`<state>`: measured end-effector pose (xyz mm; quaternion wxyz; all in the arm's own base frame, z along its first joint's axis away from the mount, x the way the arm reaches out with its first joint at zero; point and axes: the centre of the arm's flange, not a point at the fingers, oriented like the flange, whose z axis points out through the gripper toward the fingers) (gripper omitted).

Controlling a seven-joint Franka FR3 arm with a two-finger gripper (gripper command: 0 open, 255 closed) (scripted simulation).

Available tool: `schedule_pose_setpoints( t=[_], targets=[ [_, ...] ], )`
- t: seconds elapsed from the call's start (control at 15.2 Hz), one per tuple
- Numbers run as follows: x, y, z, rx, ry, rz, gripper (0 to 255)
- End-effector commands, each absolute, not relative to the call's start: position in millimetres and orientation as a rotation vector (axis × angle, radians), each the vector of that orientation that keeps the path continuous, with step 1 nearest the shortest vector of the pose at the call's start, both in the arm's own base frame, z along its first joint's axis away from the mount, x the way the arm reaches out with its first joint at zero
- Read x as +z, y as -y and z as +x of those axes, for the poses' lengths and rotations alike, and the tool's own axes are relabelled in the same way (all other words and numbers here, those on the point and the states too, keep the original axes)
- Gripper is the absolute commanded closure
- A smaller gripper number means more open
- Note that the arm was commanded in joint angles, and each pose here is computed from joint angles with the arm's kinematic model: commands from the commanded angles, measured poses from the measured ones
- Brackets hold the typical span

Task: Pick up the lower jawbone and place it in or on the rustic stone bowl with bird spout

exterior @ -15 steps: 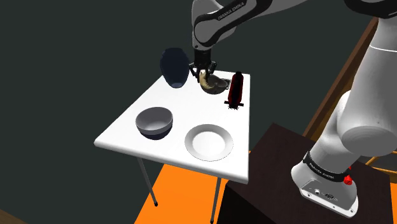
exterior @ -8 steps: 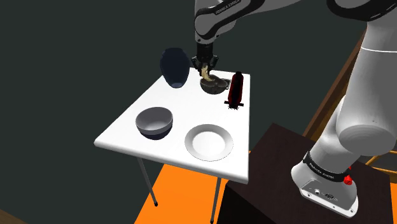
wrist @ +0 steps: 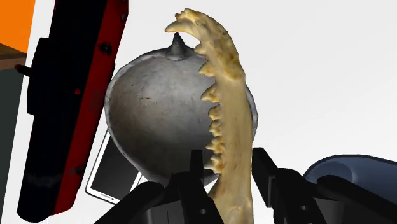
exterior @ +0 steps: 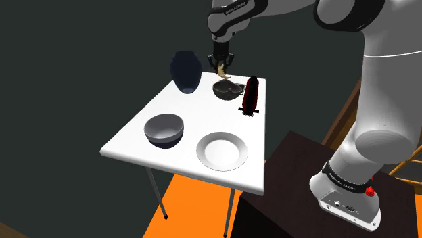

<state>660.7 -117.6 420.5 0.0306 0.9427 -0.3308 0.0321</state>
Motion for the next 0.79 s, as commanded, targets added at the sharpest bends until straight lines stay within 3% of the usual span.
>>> schedule_pose_setpoints(
  t=[0.0, 0.73],
  targets=[
    [410, 122, 664, 0.099, 1.018, 2.906, 255],
    [353, 122, 664, 0.099, 1.018, 2.906, 255]
  ],
)
